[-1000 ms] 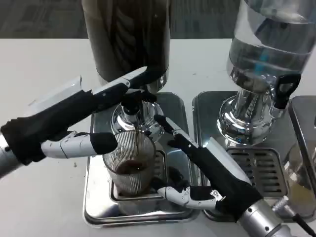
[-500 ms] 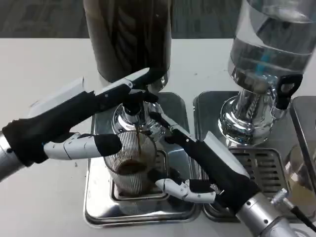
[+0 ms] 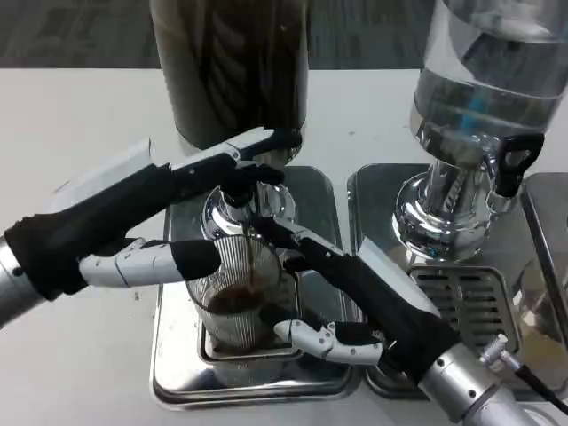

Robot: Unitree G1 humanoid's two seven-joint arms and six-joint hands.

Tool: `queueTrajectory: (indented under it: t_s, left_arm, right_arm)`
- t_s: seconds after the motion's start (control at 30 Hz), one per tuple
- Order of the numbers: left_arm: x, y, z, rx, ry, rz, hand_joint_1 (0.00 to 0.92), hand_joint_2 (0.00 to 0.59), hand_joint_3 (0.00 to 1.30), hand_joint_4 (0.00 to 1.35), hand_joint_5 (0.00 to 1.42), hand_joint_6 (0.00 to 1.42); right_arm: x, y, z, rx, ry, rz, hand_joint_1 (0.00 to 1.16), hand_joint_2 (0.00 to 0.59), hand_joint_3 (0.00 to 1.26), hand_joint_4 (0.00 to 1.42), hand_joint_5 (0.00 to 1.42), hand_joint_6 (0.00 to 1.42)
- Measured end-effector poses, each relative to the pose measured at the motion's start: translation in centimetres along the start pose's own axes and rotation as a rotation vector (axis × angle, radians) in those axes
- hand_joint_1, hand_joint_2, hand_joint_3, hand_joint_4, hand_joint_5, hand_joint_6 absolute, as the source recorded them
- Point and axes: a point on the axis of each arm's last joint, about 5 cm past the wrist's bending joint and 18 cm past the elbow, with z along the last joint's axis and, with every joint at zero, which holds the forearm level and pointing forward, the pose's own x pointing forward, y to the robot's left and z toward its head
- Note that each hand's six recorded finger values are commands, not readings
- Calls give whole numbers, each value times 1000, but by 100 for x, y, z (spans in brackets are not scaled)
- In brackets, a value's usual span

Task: Grasp the cup under the faucet to collect the drink, then remove the cup.

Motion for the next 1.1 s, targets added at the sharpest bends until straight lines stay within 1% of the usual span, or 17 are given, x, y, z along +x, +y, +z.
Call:
queueTrajectory:
  t_s: [0.27,0.37,0.43,0.47,0.5,0.57,0.67,0.7,0.83,0.93,1.1]
  left_arm:
    - [-1,-2,2,-1,1,1,0,62,133,2,231,152]
    - [-2,-1,3,0,1,1,0,63,136,2,233,152]
    - [-3,0,3,0,1,1,0,63,140,2,233,152]
    - [-3,0,3,0,1,1,0,63,141,2,234,152]
    - [-3,0,3,0,2,1,0,64,141,2,234,152]
    - [-3,0,4,1,2,1,0,64,139,0,234,152]
    - [-3,0,4,1,2,1,0,64,140,1,235,153]
    - [-3,0,4,2,2,1,0,64,141,1,235,153]
    - [-1,-1,5,3,3,2,0,65,155,2,243,157]
    - [-1,-1,5,4,4,5,0,66,187,38,267,180]
    - [-22,0,5,12,16,36,0,67,215,94,285,201]
  right_arm:
    - [49,-28,-2,-3,-5,5,659,276,118,102,90,179]
    - [71,-37,-23,-1,6,20,665,275,108,88,77,164]
    - [91,-49,-17,-5,1,22,665,275,102,80,67,160]
    - [103,-56,-15,-8,-1,24,683,282,97,77,62,147]
    - [110,-60,-14,-9,-3,26,713,301,96,77,62,145]
    - [129,-68,-16,-12,-3,35,728,306,96,77,61,144]
    - [141,-64,-30,-11,3,54,664,281,86,64,50,132]
    - [143,-66,-29,-12,3,54,659,278,86,64,50,129]
    - [146,-70,-36,-12,7,55,679,272,86,64,38,129]
    - [149,-72,-35,-13,6,55,663,272,86,56,39,139]
    - [146,-77,-37,-11,6,54,657,266,85,54,39,138]
